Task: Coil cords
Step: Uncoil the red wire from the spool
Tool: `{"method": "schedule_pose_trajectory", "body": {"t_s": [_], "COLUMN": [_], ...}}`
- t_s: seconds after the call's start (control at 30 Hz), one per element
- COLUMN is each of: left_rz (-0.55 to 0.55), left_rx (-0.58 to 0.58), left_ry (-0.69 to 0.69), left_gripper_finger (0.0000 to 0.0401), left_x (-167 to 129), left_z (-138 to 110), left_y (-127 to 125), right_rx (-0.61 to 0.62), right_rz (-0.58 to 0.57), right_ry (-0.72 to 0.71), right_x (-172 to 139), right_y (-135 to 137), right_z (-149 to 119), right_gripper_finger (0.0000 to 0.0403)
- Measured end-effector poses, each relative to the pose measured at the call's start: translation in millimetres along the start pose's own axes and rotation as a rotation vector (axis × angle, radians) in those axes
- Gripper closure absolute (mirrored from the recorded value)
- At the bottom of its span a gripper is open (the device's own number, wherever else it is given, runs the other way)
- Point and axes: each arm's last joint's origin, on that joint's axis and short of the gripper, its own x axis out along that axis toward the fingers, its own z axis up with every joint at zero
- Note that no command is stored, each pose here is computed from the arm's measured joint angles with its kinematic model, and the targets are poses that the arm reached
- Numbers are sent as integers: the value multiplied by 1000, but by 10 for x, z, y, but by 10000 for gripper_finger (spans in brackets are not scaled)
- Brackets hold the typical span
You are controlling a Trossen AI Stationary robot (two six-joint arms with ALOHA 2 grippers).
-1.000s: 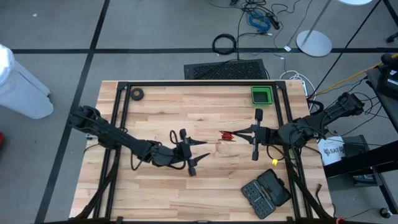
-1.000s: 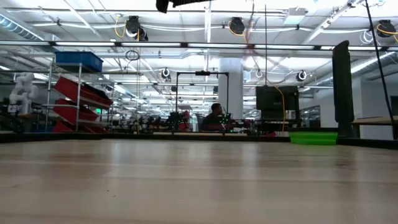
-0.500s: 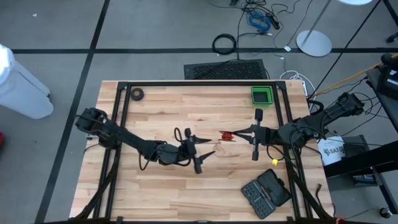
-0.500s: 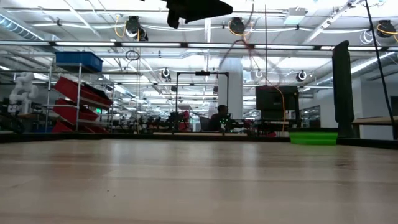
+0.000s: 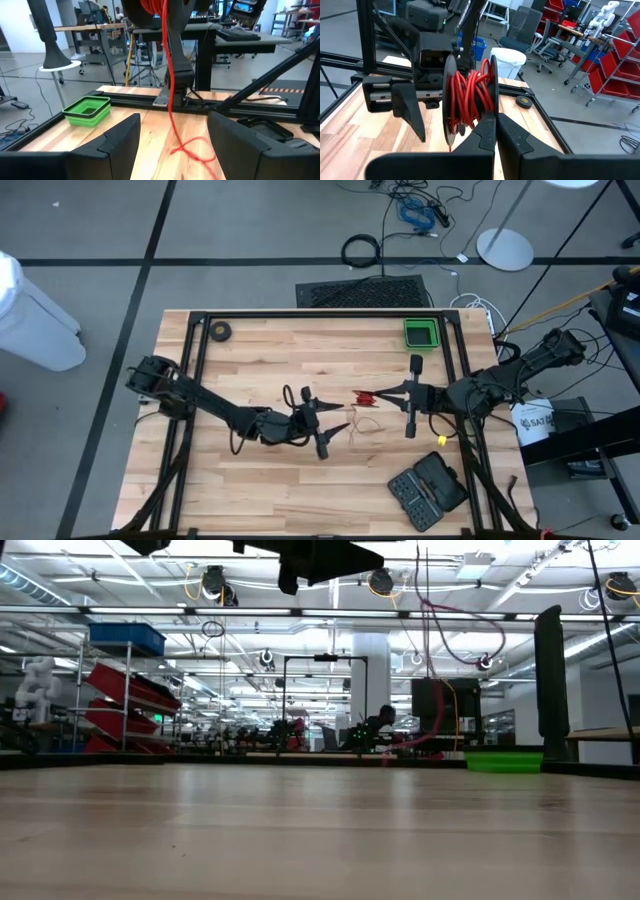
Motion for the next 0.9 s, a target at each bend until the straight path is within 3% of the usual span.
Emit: {"method": "schedule_pose_trajectory", "body": {"t_s": [0.9], "left_rz": [-16], "left_rx": [-36], "left_ry": [-11], "left_gripper_finger": [163], "left_x": [12], "left_z": [10], "left_y": [13], "right_rx": [0], "right_rz": [0], "right_ry": [0], "right_x": [1], "right_y": [-1], "right_z": [0], "right_gripper_finger": [403]}}
